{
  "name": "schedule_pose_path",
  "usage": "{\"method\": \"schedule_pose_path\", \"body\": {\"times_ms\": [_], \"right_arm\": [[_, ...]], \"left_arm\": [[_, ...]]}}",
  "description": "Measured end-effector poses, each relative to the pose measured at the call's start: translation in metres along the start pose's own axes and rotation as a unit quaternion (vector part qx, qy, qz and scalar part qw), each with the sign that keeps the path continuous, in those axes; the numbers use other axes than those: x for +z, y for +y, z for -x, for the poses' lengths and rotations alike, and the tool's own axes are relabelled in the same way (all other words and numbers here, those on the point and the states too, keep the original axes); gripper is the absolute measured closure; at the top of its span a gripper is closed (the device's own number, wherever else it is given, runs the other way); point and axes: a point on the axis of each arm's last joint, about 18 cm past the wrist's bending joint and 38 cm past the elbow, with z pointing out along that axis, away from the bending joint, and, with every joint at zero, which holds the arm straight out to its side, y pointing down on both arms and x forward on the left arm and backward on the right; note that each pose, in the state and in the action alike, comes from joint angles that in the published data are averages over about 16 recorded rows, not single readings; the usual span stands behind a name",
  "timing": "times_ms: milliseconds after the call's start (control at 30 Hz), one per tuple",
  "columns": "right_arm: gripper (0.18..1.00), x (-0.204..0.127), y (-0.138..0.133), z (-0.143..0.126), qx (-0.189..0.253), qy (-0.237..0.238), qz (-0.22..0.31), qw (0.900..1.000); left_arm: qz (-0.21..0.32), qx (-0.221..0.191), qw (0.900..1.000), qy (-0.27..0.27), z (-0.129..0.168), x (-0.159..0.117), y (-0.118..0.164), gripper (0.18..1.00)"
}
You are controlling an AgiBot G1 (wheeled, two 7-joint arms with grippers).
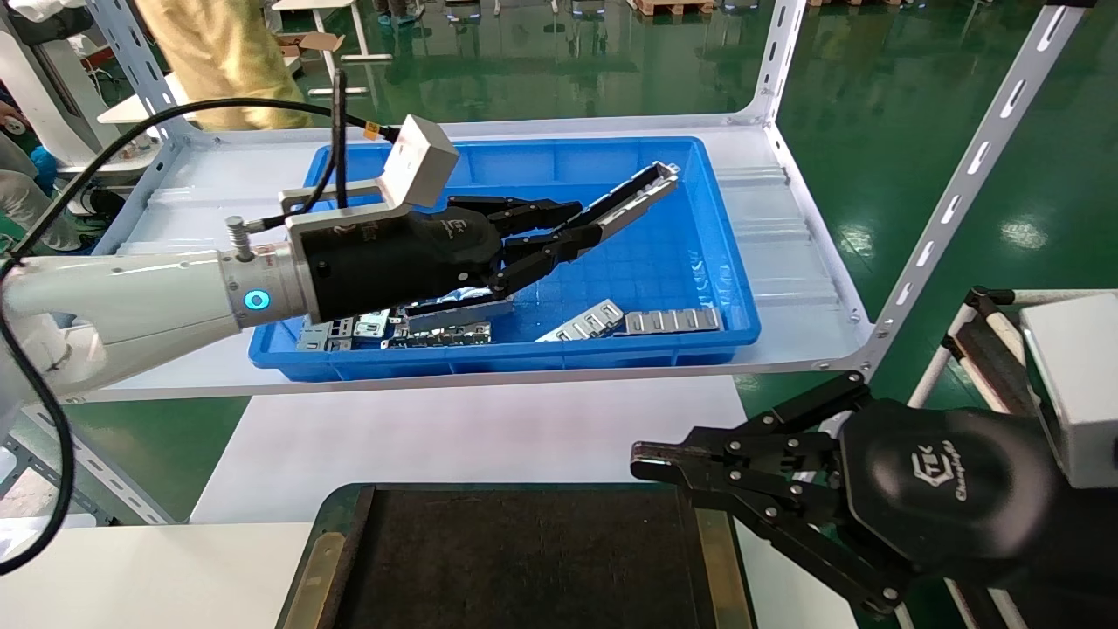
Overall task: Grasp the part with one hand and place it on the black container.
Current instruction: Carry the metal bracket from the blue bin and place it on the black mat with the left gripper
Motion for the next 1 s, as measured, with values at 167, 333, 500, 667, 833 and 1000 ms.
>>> {"method": "schedule_pose_path", "body": {"times_ms": [167, 333, 500, 667, 833, 1000], "right_arm": [[0.988, 0.0, 0.0, 0.0, 0.0, 0.0, 0.0, 1.0], [0.988, 0.0, 0.0, 0.0, 0.0, 0.0, 0.0, 1.0], [0.988, 0.0, 0.0, 0.0, 0.0, 0.0, 0.0, 1.0], [0.988, 0.0, 0.0, 0.0, 0.0, 0.0, 0.0, 1.0], [0.988, 0.0, 0.0, 0.0, 0.0, 0.0, 0.0, 1.0], [0.988, 0.0, 0.0, 0.0, 0.0, 0.0, 0.0, 1.0]], "left_arm": [[-0.014, -0.003, 0.9987, 0.048, -0.017, -0.015, -0.002, 0.827], [-0.021, -0.013, 0.9953, 0.094, -0.038, -0.029, 0.004, 0.827], [-0.019, -0.03, 0.9904, 0.133, -0.063, -0.041, 0.02, 0.827], [-0.007, -0.051, 0.9866, 0.155, -0.092, -0.049, 0.045, 0.827], [0.015, -0.081, 0.9857, 0.147, -0.12, -0.056, 0.08, 0.827], [0.042, -0.114, 0.9859, 0.115, -0.148, -0.061, 0.12, 0.828]]}}
